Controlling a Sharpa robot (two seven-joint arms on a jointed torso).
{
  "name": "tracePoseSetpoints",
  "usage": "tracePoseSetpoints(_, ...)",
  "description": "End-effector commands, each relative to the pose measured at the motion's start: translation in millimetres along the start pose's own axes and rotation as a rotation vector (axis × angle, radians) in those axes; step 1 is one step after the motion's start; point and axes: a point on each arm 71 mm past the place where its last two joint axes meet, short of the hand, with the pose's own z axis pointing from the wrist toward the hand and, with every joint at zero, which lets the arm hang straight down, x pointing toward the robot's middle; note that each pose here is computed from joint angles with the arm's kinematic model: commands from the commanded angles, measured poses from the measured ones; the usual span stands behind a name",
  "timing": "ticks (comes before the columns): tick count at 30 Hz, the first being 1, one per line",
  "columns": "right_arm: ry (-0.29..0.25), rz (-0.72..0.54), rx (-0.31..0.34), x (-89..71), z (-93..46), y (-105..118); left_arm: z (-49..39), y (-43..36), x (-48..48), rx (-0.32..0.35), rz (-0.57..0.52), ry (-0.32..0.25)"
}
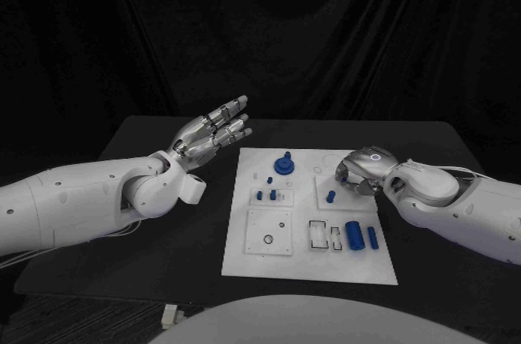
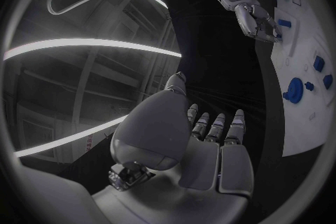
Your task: Assemble the parts on the task board
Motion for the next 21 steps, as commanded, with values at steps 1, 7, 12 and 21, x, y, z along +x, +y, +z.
tracePoseSetpoints(1,0.004,0.002,-0.004,1.5,-0.2,0.3,0.6,-3.6,1.9,0.059,-0.011,0.012)
tracePoseSetpoints(7,-0.004,0.003,-0.006,1.2,-0.4,0.0,1.3,-2.8,2.5,0.056,-0.012,0.013)
tracePoseSetpoints(12,-0.010,0.004,-0.006,0.9,-1.2,-0.6,1.8,-2.2,3.0,0.053,-0.012,0.014)
tracePoseSetpoints(21,-0.023,0.007,-0.006,-0.1,-3.3,-1.1,2.2,-1.2,3.0,0.045,-0.008,0.016)
